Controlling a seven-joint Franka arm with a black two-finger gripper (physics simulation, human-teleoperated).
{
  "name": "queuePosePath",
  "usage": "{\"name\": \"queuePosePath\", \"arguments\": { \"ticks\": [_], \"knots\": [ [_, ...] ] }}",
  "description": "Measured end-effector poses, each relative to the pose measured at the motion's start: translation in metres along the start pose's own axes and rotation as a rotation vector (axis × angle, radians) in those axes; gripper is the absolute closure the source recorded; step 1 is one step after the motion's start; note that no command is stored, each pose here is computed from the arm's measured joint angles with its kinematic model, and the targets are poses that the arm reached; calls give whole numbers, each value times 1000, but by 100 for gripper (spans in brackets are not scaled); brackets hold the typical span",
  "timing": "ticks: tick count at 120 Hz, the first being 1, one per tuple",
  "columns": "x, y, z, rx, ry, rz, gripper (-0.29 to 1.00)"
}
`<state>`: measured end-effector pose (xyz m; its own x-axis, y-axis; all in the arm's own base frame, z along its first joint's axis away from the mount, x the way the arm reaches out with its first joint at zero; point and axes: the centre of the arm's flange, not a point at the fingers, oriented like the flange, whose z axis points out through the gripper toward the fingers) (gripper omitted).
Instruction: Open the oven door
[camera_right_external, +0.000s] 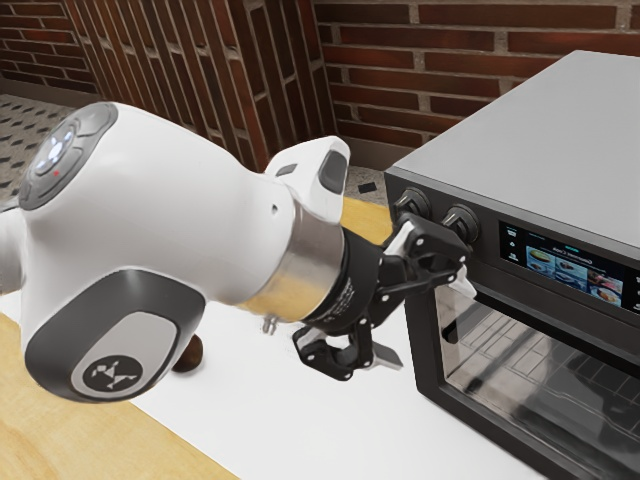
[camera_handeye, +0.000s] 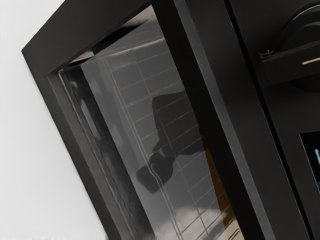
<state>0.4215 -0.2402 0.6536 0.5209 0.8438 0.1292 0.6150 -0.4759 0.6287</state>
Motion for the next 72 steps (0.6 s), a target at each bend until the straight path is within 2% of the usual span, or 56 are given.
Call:
{"name": "queuePosePath", "arguments": {
  "ticks": [46, 72],
  "knots": [
    [4, 5, 21, -16, 5, -102, 0],
    [28, 5, 27, -21, 32, -172, 0]
  ]
}}
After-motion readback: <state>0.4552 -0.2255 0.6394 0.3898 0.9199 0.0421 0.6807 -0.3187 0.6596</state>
